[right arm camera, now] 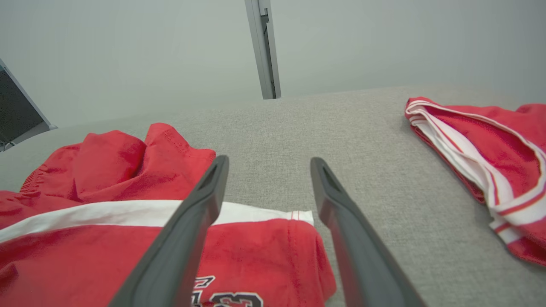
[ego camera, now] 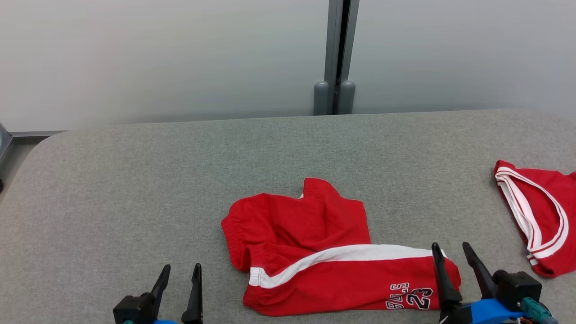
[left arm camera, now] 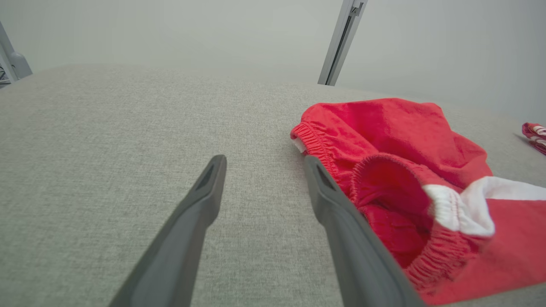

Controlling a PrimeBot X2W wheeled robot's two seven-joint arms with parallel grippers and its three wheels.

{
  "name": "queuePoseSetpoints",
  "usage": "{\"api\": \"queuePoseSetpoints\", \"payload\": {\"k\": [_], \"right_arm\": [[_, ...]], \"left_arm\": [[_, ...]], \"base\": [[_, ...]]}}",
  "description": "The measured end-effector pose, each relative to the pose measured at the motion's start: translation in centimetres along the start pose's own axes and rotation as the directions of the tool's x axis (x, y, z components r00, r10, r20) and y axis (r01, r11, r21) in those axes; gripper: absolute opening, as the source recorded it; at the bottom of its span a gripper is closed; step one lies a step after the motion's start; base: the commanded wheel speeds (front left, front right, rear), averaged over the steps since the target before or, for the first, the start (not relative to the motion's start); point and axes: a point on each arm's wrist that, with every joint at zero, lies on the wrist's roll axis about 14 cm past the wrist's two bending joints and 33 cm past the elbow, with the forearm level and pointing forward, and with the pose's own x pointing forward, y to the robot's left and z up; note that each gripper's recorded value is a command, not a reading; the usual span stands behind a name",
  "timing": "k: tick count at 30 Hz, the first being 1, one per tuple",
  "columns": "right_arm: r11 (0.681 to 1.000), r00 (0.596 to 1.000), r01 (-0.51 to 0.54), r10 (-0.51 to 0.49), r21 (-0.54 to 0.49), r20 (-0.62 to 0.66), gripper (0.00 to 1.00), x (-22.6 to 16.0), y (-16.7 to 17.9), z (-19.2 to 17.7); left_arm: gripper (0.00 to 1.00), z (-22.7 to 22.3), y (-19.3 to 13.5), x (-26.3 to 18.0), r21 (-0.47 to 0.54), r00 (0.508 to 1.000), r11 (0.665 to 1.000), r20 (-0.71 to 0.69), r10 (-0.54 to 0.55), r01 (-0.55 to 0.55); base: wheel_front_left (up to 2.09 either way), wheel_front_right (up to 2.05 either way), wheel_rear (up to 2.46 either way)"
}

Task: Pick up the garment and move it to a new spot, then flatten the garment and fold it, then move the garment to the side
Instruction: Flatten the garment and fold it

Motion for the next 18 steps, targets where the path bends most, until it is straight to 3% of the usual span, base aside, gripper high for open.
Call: {"api": "queuePoseSetpoints", "payload": {"k": [9,15,18], "right_arm": [[1.000,0.999,-0.003,0.004,0.026,-0.035,1.00,0.0,0.3,-1.1],[1.000,0.999,-0.002,0.003,0.026,-0.045,1.00,0.0,0.2,-1.4],[1.000,0.999,0.002,-0.001,0.030,-0.052,1.00,0.0,0.1,-1.6]], "left_arm": [[1.00,-0.2,-0.6,-0.1,0.001,1.000,1.000,-0.002,-0.010,0.010],[1.00,-0.7,-6.3,0.0,-0.114,0.986,0.980,-0.009,-0.166,0.164],[1.00,-0.4,-7.6,0.1,-0.161,0.976,0.963,-0.006,-0.219,0.215]], "base": [[0.00,0.00,0.00],[0.00,0.00,0.00],[0.00,0.00,0.00]]}}
